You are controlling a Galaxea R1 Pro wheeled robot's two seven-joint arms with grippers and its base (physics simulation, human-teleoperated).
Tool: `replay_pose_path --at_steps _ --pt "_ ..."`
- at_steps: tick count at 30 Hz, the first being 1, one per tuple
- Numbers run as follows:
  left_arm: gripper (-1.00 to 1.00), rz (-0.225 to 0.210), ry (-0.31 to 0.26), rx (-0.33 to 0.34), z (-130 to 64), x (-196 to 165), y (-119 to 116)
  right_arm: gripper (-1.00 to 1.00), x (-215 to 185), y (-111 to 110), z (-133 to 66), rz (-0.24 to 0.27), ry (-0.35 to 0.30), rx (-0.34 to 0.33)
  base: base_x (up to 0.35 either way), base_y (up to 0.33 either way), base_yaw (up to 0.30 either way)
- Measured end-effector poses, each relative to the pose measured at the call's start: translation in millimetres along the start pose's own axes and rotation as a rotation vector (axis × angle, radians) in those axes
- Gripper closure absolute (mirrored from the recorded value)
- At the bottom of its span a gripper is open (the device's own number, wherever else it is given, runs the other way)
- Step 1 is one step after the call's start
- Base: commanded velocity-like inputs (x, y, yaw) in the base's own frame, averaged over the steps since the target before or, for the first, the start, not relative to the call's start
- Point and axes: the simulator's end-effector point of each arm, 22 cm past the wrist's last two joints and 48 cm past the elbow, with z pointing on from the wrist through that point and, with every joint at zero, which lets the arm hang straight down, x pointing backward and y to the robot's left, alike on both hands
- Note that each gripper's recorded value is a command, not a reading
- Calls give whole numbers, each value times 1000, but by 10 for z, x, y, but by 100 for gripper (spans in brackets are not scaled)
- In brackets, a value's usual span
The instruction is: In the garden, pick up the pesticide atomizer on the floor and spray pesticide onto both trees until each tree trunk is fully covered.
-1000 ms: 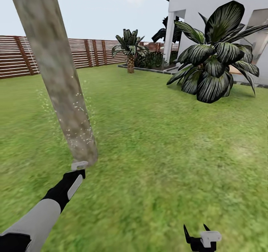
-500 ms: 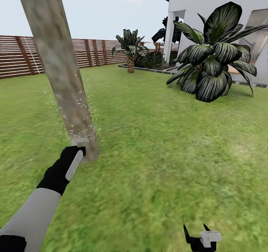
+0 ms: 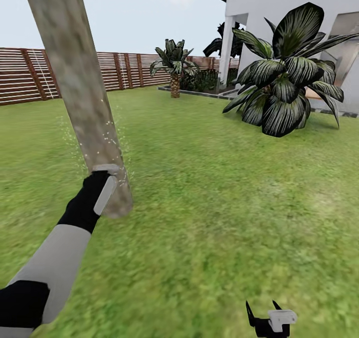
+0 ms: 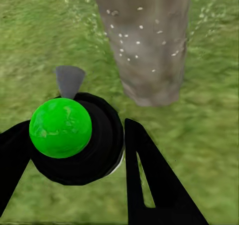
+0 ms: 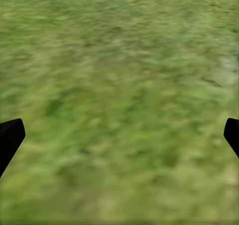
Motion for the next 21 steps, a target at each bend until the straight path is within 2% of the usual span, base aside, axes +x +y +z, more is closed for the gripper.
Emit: replay_pose_path --at_steps 2,4,6,10,12,15,19,21 --pt "100 -26 19 -9 58 58 109 -100 1 0 0 0 0 0 0 0 0" --pt "100 -41 32 -2 74 105 106 -100 1 0 -1 0 0 0 0 0 0" --pt "100 -47 38 17 52 128 18 -100 1 -1 -1 0 0 0 0 0 0" --pt "100 -51 42 84 -122 124 -395 -100 1 -1 -1 0 0 0 0 0 0" --pt "100 -47 43 81 -124 121 -389 -100 1 -1 -1 1 0 0 0 0 0" --pt "100 -37 52 49 -42 182 -229 -100 1 0 0 0 0 0 0 0 0" --pt "100 -7 106 -42 264 424 290 -100 1 0 0 0 0 0 0 0 0" --pt "100 -5 116 -47 295 471 323 -100 1 0 -1 0 0 0 0 0 0"
